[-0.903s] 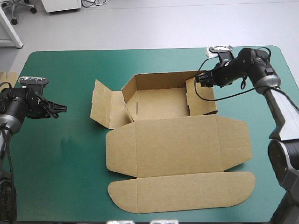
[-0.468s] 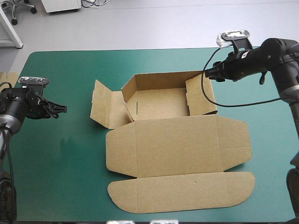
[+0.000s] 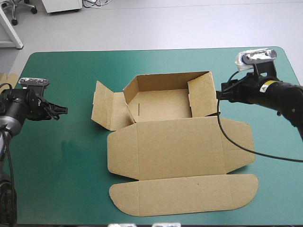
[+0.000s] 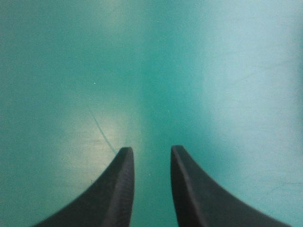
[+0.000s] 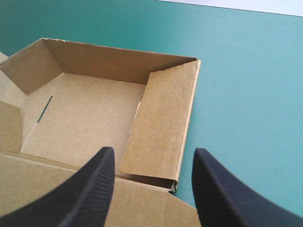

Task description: Fold the box

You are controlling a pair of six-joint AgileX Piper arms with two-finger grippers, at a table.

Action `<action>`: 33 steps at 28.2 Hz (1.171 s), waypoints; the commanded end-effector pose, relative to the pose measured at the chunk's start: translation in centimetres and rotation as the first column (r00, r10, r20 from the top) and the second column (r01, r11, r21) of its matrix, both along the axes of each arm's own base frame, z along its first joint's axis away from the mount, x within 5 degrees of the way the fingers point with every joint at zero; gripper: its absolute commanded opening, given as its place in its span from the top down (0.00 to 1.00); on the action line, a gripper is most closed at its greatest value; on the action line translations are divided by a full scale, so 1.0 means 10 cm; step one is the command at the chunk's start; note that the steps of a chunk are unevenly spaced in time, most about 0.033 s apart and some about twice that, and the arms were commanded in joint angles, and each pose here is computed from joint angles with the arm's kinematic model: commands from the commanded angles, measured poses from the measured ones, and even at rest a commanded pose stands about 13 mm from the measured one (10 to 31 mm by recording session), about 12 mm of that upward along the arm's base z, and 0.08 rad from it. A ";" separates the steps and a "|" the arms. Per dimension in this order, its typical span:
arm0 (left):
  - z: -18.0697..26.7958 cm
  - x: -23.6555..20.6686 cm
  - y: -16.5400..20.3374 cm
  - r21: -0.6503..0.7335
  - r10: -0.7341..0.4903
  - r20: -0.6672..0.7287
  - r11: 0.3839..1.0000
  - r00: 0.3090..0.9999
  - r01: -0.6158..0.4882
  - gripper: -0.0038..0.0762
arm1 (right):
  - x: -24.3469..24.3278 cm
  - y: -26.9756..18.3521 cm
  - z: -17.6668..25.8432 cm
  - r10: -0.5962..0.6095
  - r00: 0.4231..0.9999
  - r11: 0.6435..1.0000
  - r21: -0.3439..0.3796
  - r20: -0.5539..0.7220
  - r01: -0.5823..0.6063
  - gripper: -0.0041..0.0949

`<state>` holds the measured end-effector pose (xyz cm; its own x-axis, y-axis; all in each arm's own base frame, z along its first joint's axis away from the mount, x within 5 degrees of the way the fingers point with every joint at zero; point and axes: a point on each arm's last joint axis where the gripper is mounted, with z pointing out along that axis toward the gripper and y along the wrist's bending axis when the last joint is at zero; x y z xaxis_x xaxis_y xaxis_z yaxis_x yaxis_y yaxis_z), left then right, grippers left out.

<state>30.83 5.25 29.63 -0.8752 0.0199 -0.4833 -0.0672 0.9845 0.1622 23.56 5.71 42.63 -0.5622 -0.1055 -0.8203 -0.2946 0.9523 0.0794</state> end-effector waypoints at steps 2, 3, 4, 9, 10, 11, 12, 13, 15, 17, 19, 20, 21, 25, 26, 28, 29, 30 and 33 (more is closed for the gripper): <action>0.21 -0.01 0.00 0.010 -0.004 0.105 1.000 0.995 0.003 0.71 | 0.07 0.01 -0.25 -0.023 0.999 0.999 0.026 0.037 0.022 0.48; 0.21 -0.01 0.00 0.010 -0.004 0.104 1.000 0.995 0.003 0.71 | 0.11 0.02 -0.36 -0.017 1.000 1.000 0.023 0.002 0.017 0.48; 0.21 0.00 0.00 0.010 -0.004 0.106 1.000 0.994 0.003 0.71 | 0.16 0.04 -0.45 -0.012 1.000 1.000 0.021 -0.023 0.012 0.48; 0.21 -0.01 0.00 0.010 -0.004 0.104 1.000 0.995 0.003 0.71 | 0.48 0.11 -0.68 -0.013 0.998 0.999 0.031 -0.064 0.015 0.45; 0.21 -0.01 0.00 0.009 -0.003 0.100 1.000 0.995 0.002 0.71 | 0.54 0.12 -0.72 -0.009 0.997 1.000 0.024 -0.078 0.011 0.44; 0.21 -0.01 0.00 0.009 -0.003 0.098 1.000 0.995 0.002 0.71 | 0.61 0.13 -0.77 -0.006 0.995 1.000 0.017 -0.103 0.008 0.43; 0.21 -0.01 0.00 0.009 -0.003 0.098 1.000 0.995 0.002 0.71 | 0.67 0.15 -0.81 -0.003 0.992 1.000 0.013 -0.124 0.005 0.42; 0.21 -0.01 0.00 0.009 -0.003 0.098 1.000 0.995 0.002 0.71 | 0.74 0.16 -0.84 -0.001 0.990 1.000 0.003 -0.144 0.001 0.40; 0.21 -0.01 0.00 0.009 -0.003 0.096 1.000 0.995 0.002 0.71 | 0.85 0.18 -0.90 0.002 0.985 1.000 -0.002 -0.171 -0.003 0.38; 0.20 -0.01 0.00 0.009 -0.002 0.094 1.000 0.996 0.002 0.71 | 0.96 0.21 -0.92 0.004 0.982 1.000 -0.002 -0.187 -0.004 0.37; 0.20 -0.01 0.00 0.009 -0.002 0.094 1.000 0.996 0.002 0.71 | 1.07 0.23 -0.97 0.009 0.977 1.000 -0.009 -0.215 -0.011 0.37; 0.20 -0.01 0.00 0.007 0.000 0.094 1.000 0.996 0.000 0.71 | 1.12 0.24 -1.01 0.012 0.972 1.000 -0.012 -0.236 -0.015 0.37; 0.20 -0.01 0.00 0.007 0.000 0.094 1.000 0.996 0.000 0.71 | 1.17 0.26 -1.03 0.016 0.967 1.000 -0.015 -0.254 -0.020 0.37; 0.20 -0.01 0.00 0.008 -0.002 0.094 1.000 0.996 0.001 0.71 | 1.37 0.29 -1.11 0.019 0.958 0.999 -0.040 -0.287 -0.032 0.40; 0.20 -0.01 0.00 0.008 -0.002 0.094 1.000 0.996 0.001 0.71 | 1.42 0.29 -1.12 0.014 0.956 0.998 -0.047 -0.292 -0.029 0.42; 0.20 -0.01 0.00 0.010 -0.004 0.094 1.000 0.996 0.003 0.71 | 1.50 0.30 -1.13 0.015 0.953 0.997 -0.068 -0.304 -0.037 0.49; 0.20 -0.01 0.00 0.010 -0.004 0.094 1.000 0.996 0.003 0.71 | 1.54 0.30 -1.15 0.017 0.947 0.996 -0.077 -0.320 -0.044 0.53; 0.20 -0.01 0.00 0.010 -0.004 0.094 1.000 0.996 0.003 0.71 | 1.57 0.31 -1.19 0.019 0.941 0.996 -0.079 -0.339 -0.049 0.56; 0.20 -0.01 0.00 0.011 -0.006 0.093 1.000 0.996 0.005 0.71 | 1.68 0.35 -1.39 0.032 0.886 0.992 -0.091 -0.464 -0.083 0.72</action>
<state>30.85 5.25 29.65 -0.8736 0.0216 -0.4861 -0.0663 0.9844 0.1629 40.42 9.00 27.03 -0.8730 -0.2148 -0.4379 -0.2911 0.9498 0.1144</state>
